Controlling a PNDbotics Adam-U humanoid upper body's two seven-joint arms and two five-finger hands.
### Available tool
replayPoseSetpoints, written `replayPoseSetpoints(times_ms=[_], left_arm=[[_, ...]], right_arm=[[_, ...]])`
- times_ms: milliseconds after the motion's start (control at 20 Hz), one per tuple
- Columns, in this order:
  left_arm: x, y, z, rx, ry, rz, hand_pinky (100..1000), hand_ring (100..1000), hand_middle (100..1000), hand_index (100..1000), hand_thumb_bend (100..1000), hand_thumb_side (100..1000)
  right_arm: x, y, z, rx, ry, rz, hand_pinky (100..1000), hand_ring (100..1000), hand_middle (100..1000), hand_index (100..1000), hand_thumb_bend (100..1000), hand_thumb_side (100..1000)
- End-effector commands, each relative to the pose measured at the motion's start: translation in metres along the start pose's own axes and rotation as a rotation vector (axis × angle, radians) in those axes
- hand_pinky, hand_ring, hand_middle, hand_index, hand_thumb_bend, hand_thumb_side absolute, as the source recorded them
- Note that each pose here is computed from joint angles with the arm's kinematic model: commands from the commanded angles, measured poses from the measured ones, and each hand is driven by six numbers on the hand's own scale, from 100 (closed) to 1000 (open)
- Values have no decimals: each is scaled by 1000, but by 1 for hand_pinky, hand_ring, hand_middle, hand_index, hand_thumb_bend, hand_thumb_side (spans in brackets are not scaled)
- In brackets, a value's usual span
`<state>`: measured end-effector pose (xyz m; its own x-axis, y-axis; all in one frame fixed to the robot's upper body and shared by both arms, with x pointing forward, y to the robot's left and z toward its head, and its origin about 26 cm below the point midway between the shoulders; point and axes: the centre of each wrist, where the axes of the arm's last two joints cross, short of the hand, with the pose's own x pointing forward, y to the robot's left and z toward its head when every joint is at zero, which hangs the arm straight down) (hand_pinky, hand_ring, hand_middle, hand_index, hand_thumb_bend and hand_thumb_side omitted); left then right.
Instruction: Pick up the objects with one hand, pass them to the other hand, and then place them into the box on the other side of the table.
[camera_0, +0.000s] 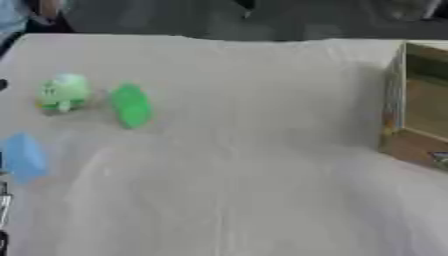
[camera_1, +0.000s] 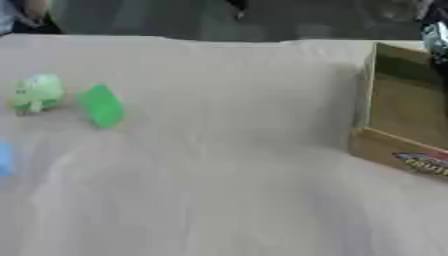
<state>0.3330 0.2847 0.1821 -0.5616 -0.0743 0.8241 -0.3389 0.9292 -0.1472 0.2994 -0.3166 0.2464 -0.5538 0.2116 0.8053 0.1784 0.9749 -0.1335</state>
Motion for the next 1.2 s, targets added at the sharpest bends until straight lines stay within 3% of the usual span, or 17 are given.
replayPoseSetpoints(times_ms=[50,900,1200], left_arm=[[9,2,-4,3,-35,-1,695,727,746,798,279,640],[12,3,-6,4,-45,-11,697,730,748,798,275,635],[31,23,-21,-77,-73,-188,706,737,749,804,256,598]], right_arm=[[10,-3,-3,-1,-40,18,988,979,888,1000,100,454],[10,-4,-2,-6,-32,21,988,979,888,1000,100,455],[10,-6,-2,-5,-28,35,988,979,886,1000,100,455]])
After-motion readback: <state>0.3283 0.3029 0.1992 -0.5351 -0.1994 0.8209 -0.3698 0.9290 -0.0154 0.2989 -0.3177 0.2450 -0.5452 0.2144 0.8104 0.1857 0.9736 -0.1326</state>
